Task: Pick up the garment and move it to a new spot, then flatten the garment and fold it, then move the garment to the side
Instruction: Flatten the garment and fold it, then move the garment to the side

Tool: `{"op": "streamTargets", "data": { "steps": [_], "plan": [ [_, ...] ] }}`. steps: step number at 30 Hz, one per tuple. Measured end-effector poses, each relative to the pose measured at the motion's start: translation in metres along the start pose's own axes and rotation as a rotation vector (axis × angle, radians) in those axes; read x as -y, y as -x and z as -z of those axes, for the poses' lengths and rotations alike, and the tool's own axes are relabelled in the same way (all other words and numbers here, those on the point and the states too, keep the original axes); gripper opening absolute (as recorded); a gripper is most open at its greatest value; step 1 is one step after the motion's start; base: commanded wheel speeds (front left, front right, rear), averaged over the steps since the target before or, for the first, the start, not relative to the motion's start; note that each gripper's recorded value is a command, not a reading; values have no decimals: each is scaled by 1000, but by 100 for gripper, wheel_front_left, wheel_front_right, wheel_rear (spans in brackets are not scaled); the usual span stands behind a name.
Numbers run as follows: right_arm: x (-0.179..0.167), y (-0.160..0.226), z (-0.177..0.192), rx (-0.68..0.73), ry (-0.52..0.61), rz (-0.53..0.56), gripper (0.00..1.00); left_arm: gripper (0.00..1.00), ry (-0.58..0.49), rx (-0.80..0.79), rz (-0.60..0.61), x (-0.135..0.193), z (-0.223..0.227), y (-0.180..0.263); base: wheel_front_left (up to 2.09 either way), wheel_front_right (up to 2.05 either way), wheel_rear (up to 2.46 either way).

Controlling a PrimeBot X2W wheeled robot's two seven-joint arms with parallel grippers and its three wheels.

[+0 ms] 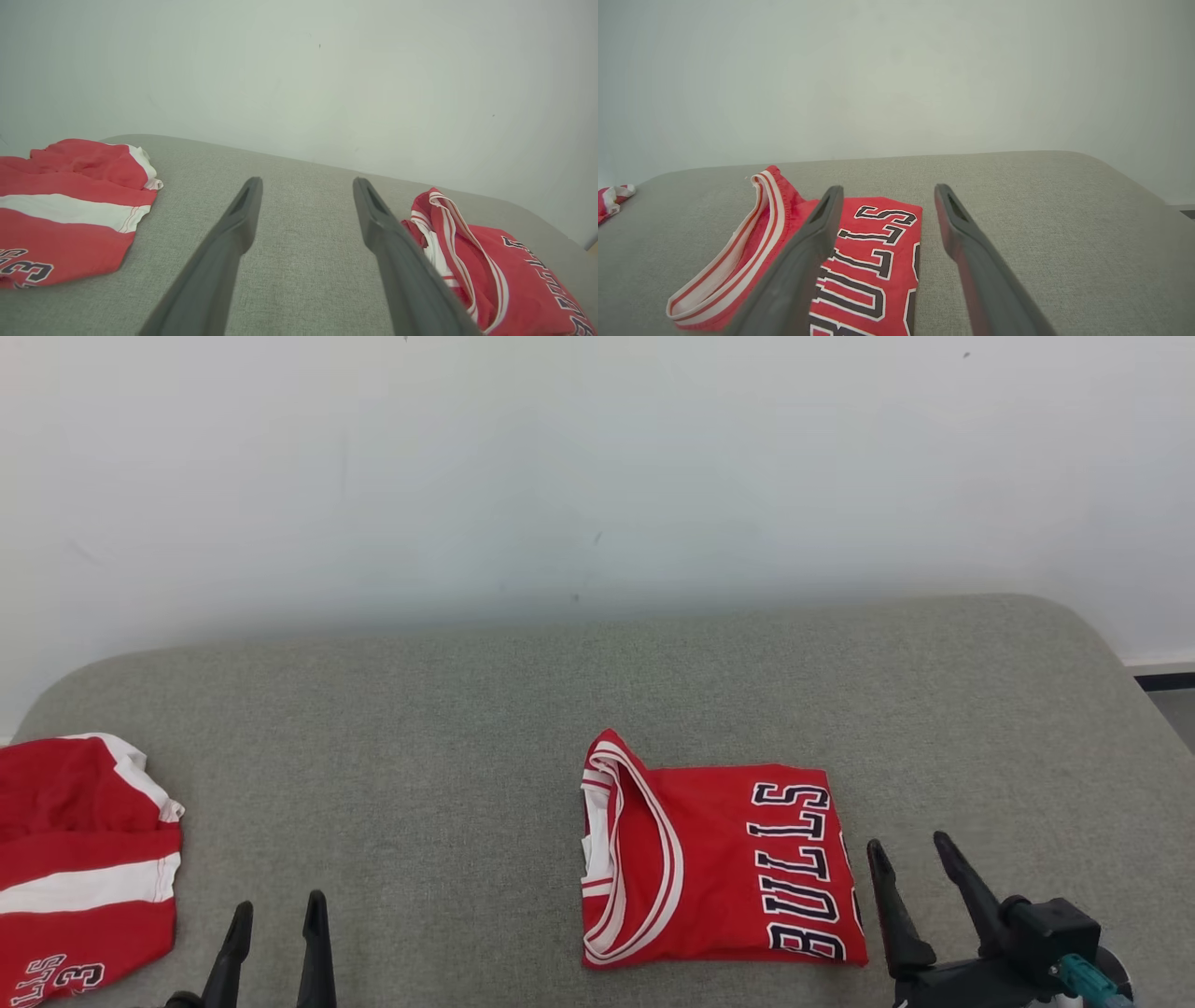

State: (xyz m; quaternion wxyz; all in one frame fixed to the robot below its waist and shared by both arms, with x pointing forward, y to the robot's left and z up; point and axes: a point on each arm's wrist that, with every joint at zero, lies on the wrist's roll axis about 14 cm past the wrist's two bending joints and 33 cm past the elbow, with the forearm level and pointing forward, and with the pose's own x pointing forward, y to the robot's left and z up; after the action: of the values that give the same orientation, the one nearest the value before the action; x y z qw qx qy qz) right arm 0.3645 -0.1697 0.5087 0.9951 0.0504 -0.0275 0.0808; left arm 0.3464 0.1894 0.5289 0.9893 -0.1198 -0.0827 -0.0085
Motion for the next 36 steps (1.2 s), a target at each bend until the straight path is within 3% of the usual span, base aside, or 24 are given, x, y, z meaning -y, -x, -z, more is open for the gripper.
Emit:
{"op": "streamTargets", "data": {
  "steps": [36],
  "plan": [
    [-13,12,19,-46,-69,16,100,100,-17,-89,-10,-4,27,6,0,0,0]
  ]
}}
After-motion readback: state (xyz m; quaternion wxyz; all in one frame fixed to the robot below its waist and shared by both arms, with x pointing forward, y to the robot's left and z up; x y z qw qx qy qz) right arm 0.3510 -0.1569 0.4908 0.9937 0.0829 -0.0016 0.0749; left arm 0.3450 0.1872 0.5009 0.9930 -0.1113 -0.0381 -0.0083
